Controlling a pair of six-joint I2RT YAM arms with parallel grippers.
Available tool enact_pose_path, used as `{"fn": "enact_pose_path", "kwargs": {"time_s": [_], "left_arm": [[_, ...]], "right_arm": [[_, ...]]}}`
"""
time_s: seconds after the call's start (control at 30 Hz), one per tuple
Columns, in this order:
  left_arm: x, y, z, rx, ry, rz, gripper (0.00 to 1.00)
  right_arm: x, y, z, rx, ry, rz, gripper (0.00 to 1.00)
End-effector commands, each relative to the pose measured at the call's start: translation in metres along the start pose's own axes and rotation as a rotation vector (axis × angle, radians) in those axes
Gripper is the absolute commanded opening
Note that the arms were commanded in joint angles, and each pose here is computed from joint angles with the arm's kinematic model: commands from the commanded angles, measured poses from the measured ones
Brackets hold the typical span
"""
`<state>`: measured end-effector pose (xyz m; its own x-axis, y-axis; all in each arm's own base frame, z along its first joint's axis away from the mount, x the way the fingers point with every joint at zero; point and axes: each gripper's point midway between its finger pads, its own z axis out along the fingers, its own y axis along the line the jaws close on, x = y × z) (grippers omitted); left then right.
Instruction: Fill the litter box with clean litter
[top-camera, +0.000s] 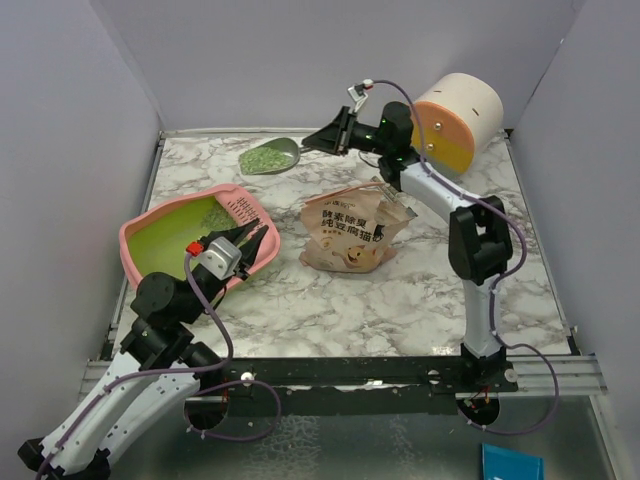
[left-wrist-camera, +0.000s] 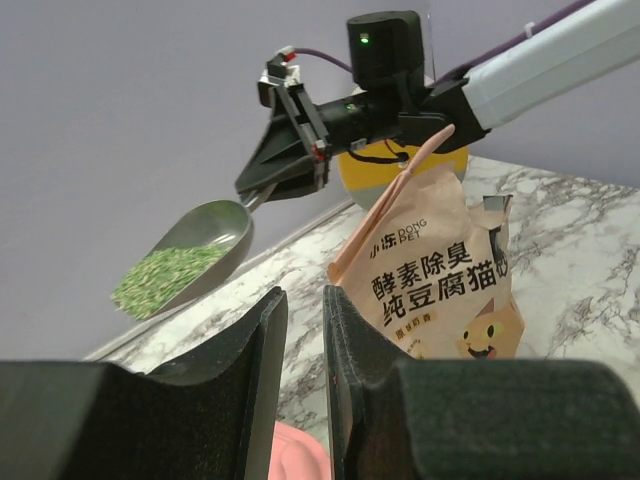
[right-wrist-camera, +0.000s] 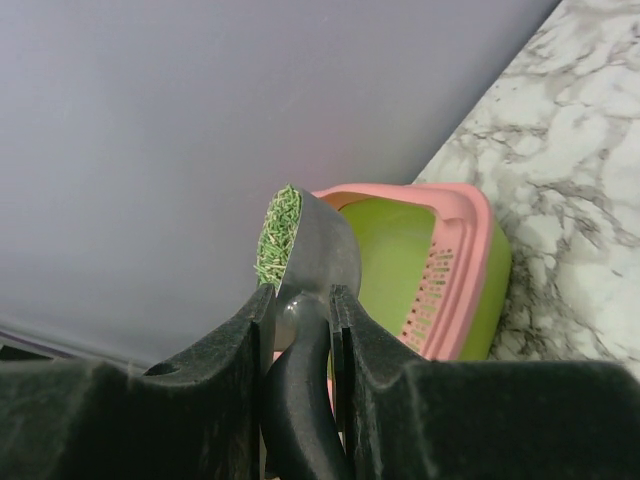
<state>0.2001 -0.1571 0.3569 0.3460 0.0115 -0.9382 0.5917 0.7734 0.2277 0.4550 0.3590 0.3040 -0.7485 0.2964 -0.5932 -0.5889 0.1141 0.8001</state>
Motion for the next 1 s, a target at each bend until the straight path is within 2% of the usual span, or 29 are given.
{"fn": "enact_pose_path", "kwargs": {"time_s": [0.0, 0.3, 0.53, 0.73, 0.97], "left_arm": [[0.014, 0.004, -0.005, -0.029, 0.038, 0.004, 0.24], [0.026, 0.007, -0.019, -0.066, 0.037, 0.018, 0.24], [0.034, 0.009, -0.027, -0.092, 0.037, 0.012, 0.24], [0.037, 0.021, -0.041, -0.179, 0.000, -0.005, 0.23], [0.045, 0.019, -0.049, -0.178, 0.026, -0.035, 0.22]], "right_arm": [[0.015, 0.023, 0.052, -0.062, 0.058, -0.034, 0.01], [0.062, 0.040, 0.119, -0.086, 0.192, -0.149, 0.01], [0.101, 0.054, 0.142, -0.050, 0.249, -0.312, 0.01], [0.118, 0.066, 0.155, 0.000, 0.251, -0.451, 0.01], [0.131, 0.096, 0.167, -0.004, 0.232, -0.604, 0.01]]}}
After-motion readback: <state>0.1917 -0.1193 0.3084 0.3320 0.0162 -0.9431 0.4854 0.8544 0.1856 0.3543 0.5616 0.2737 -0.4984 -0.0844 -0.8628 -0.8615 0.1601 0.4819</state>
